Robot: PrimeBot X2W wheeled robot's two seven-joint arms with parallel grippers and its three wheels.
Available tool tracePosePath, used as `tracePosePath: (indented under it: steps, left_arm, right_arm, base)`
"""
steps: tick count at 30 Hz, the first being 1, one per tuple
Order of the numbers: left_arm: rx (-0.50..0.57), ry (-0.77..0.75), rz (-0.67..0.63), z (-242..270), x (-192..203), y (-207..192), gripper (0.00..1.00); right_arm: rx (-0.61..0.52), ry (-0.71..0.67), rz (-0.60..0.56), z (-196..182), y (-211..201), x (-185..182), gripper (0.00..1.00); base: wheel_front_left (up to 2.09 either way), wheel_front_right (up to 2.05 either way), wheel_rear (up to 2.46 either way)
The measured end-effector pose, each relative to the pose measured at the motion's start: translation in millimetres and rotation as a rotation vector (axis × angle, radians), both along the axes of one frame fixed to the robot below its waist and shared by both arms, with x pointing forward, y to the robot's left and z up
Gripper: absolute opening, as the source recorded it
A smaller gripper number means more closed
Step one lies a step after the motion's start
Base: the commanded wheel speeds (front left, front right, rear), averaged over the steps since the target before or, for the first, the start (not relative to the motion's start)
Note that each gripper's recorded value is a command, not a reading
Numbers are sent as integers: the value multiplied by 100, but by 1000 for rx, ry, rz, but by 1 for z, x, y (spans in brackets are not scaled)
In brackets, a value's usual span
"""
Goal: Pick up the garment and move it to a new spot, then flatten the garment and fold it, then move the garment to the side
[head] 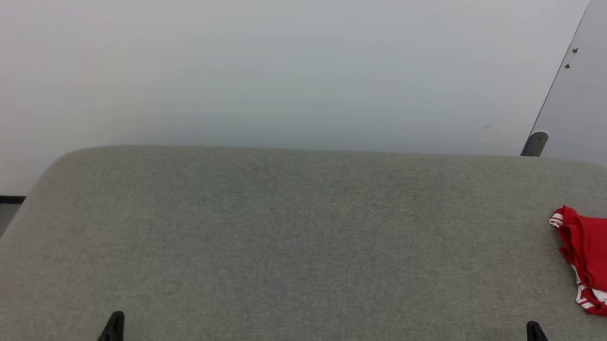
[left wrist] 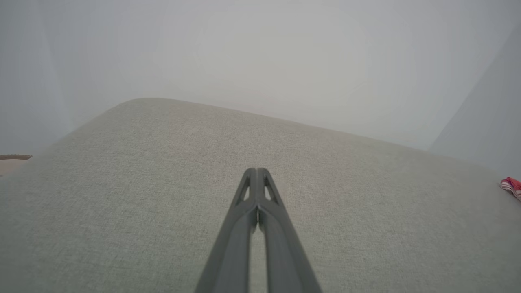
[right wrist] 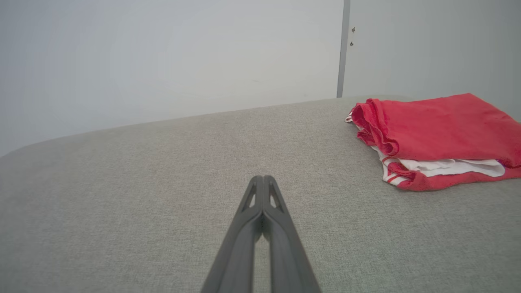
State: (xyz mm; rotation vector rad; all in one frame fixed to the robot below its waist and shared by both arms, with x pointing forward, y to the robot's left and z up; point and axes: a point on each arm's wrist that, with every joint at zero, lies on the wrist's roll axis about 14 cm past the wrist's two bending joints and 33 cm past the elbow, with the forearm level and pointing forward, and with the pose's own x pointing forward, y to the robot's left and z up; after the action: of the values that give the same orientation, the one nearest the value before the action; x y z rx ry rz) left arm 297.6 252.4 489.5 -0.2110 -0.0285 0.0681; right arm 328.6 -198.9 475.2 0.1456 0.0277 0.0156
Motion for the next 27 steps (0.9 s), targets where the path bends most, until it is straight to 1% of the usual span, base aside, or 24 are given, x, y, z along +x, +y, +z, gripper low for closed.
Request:
tracePosePath:
  steps: [12, 27]
  left_arm:
    - [-215, -1, 30, 1, 13, -1, 0]
    - [-450, -3, 44, 2, 27, -5, 0]
  right_arm:
    - [230, 5, -46, 4, -4, 8, 0]
    - [475, 12, -75, 8, -6, 18, 0]
  base:
    - [0, 0, 0]
    - [0, 0, 0]
